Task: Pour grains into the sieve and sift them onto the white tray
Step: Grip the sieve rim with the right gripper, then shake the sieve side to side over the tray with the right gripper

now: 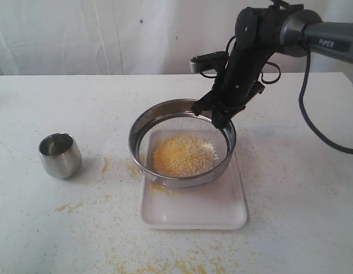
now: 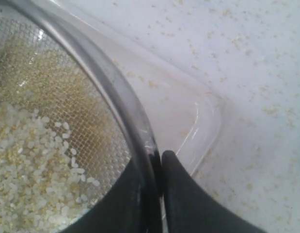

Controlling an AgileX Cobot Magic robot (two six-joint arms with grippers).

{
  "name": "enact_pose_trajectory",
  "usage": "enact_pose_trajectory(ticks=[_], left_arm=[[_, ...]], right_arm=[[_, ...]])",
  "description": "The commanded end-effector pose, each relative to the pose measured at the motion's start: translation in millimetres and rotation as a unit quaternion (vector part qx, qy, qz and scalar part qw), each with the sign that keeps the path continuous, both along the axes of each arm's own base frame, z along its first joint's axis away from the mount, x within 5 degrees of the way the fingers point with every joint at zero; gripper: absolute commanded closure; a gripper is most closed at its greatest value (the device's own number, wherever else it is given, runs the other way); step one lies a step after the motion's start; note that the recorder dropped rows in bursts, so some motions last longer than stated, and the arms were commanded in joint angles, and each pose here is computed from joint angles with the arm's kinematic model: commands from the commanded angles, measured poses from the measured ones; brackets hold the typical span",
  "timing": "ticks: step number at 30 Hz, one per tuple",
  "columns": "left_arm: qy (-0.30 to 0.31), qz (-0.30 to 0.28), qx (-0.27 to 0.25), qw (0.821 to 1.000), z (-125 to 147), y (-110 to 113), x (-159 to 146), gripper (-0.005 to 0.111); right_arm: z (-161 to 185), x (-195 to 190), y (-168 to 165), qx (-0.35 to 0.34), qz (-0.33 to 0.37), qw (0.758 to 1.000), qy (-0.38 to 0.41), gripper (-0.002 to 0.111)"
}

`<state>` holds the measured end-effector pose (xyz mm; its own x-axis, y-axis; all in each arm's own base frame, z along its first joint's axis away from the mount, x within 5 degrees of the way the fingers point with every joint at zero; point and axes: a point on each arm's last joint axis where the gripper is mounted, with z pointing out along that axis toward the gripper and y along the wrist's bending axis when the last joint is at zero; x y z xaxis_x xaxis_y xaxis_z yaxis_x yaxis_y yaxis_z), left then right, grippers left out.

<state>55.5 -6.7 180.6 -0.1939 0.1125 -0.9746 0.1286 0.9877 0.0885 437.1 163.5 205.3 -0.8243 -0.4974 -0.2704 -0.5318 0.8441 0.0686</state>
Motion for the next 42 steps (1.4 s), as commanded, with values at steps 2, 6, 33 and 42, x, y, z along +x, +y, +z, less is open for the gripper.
enact_pose_trajectory(ticks=[2, 6, 33, 42], left_arm=[[0.001, 0.001, -0.006, 1.000, -0.9, -0.1, -0.3, 0.107], [0.001, 0.001, -0.006, 1.000, -0.9, -0.1, -0.3, 0.107], [0.001, 0.001, -0.006, 1.000, -0.9, -0.1, -0.3, 0.107], [0.001, 0.001, -0.006, 1.000, -0.9, -0.1, -0.3, 0.107]], right_arm=[[15.3, -16.8, 0.1, 0.009, 0.017, 0.998, 0.054, 0.108], [8.6, -16.1, -1.9, -0.002, 0.039, 0.998, 0.056, 0.108], [-1.1, -8.5, -26.2, -0.049, -0.059, 0.995, 0.065, 0.108], [3.3, -6.6, -23.3, -0.020, -0.093, 0.994, 0.055, 0.108]])
